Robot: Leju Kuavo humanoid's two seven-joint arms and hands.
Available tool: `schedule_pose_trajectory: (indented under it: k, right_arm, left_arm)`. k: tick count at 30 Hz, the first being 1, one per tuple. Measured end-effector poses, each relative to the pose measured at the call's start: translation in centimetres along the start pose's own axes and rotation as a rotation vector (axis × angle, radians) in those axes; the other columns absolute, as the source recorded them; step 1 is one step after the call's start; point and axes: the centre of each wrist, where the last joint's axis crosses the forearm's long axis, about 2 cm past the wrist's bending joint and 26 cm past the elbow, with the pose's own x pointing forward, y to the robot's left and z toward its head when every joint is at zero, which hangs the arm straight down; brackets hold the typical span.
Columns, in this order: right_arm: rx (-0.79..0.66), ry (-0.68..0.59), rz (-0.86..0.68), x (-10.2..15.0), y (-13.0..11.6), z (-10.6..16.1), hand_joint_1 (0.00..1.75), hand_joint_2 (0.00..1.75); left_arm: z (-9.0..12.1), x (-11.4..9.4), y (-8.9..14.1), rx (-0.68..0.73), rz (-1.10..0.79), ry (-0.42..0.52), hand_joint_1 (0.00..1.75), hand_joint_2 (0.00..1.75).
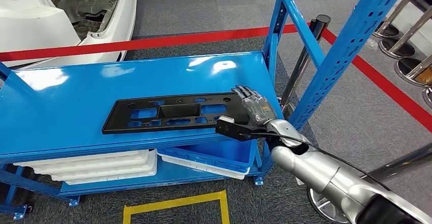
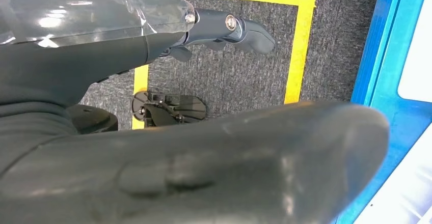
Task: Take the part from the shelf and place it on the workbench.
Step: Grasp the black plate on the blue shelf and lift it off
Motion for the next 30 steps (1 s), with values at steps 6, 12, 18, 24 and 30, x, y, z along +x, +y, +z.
schedule_pose_trajectory:
  k: [6, 12, 18, 24, 30]
  right_arm:
    - [0.005, 0.008, 0.005, -0.3, 0.0, -0.2, 0.00, 1.75]
    - [0.004, 0.013, 0.001, -0.4, 0.1, -0.3, 0.00, 1.31]
    - [-0.004, -0.008, 0.021, -0.4, -0.1, -1.0, 0.00, 0.00]
    - [0.005, -0.053, 0.023, 0.0, -0.3, -2.3, 0.00, 1.75]
    - [0.033, -0.095, 0.011, 0.8, 0.1, -3.7, 0.00, 1.75]
  left_arm:
    - [0.0, 0.0, 0.0, 0.000, 0.000, 0.000, 0.00, 0.00]
    - [0.0, 0.0, 0.0, 0.000, 0.000, 0.000, 0.00, 0.00]
    - [0.0, 0.0, 0.0, 0.000, 0.000, -0.001, 0.00, 0.00]
    - [0.0, 0.0, 0.0, 0.003, -0.002, 0.000, 0.00, 0.00]
    - [0.0, 0.1, 0.0, 0.004, -0.002, -0.001, 0.00, 0.00]
